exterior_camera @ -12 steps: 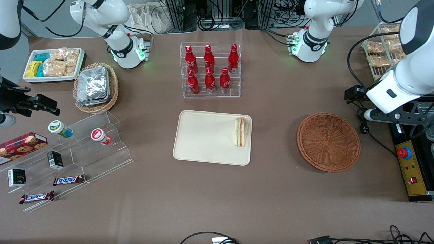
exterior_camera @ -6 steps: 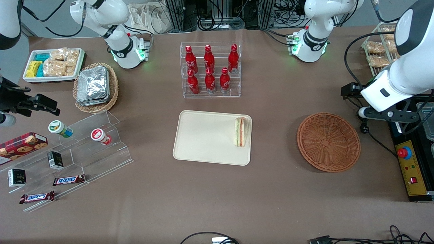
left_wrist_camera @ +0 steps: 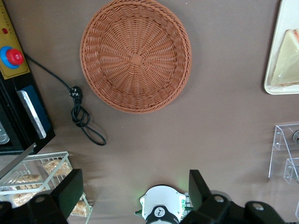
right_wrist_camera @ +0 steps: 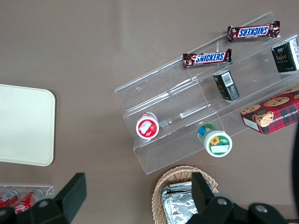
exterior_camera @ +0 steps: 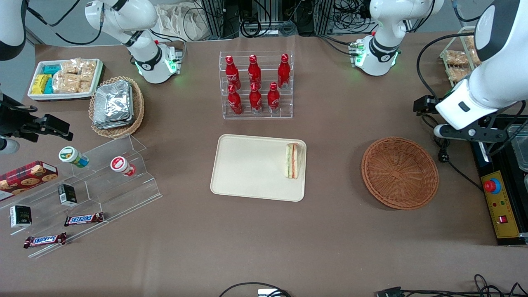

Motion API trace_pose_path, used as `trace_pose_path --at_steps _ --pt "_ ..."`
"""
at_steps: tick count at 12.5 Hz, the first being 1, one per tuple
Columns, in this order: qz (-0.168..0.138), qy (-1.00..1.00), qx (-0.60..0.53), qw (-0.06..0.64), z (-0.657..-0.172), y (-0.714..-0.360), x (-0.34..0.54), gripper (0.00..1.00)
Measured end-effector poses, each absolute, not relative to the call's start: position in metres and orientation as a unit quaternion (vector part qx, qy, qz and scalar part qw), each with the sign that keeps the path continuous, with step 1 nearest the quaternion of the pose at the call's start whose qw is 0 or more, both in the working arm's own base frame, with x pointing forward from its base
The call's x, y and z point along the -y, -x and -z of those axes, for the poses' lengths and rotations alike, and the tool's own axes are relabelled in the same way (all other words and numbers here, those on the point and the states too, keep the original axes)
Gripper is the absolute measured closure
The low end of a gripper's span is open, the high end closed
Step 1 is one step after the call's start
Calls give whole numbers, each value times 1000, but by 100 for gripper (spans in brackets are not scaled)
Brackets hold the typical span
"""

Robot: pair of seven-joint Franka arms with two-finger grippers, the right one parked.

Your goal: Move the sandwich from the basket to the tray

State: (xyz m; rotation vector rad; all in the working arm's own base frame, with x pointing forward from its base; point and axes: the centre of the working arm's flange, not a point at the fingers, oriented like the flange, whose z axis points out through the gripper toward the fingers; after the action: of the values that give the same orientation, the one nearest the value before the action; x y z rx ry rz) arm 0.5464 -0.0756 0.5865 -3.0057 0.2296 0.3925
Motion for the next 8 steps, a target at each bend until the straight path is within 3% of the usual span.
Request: trace_pose_path --at_steps 8 --pt "-43 996 -65 47 -615 -526 56 0"
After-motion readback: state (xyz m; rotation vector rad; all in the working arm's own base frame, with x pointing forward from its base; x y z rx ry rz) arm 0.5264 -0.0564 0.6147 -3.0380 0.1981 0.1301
